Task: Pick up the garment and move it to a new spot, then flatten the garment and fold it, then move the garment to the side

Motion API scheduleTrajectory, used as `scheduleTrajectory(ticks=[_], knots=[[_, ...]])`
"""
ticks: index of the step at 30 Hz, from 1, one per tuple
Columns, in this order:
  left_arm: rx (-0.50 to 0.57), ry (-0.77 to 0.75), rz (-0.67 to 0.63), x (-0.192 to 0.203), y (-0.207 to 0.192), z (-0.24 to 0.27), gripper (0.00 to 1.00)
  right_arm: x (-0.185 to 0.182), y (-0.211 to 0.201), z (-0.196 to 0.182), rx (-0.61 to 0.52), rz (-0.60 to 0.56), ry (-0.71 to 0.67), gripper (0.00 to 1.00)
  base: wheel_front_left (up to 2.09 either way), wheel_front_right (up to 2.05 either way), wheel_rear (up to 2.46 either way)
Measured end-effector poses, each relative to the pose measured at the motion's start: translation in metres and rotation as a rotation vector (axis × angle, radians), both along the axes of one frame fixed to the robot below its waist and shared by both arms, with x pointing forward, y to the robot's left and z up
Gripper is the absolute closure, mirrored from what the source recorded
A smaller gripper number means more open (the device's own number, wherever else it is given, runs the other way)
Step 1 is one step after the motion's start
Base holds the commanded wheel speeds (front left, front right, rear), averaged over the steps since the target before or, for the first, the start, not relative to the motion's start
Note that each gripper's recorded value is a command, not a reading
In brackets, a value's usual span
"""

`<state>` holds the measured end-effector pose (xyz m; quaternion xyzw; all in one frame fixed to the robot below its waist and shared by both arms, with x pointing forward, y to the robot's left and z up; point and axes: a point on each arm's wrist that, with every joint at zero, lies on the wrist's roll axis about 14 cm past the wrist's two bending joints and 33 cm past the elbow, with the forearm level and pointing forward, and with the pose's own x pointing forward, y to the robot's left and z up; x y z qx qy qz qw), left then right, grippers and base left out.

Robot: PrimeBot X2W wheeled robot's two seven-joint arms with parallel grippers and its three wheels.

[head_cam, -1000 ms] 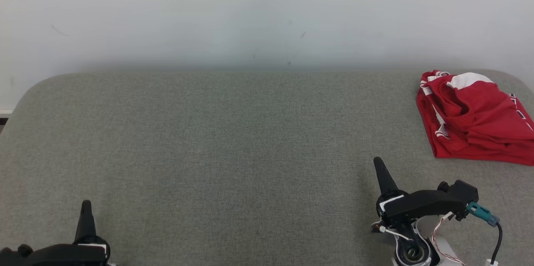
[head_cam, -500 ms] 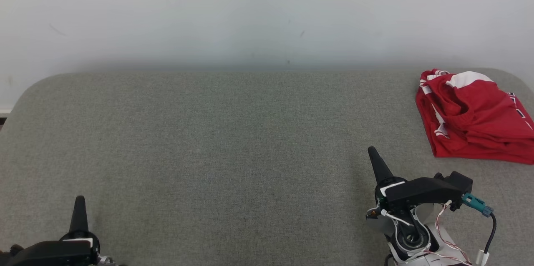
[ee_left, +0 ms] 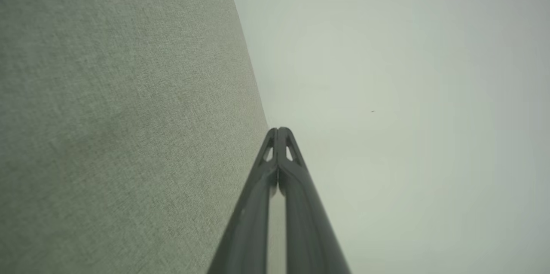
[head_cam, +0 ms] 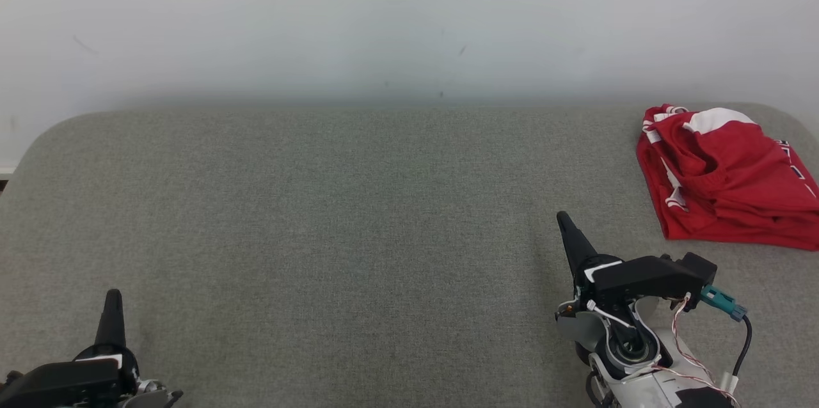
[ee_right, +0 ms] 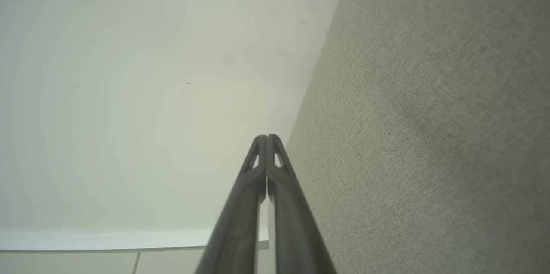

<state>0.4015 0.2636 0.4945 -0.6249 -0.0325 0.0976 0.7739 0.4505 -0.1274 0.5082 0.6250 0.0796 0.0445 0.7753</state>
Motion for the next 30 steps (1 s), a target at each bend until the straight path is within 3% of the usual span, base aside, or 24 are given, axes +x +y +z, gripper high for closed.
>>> scheduleTrajectory(ticks=[30], knots=[[-0.21, -0.086, 0.022, 0.01, 0.009, 0.012, 1.0, 0.017, 0.008, 0.019, 0.213, 0.022, 0.005, 1.0, 0.0, 0.0, 0.0]])
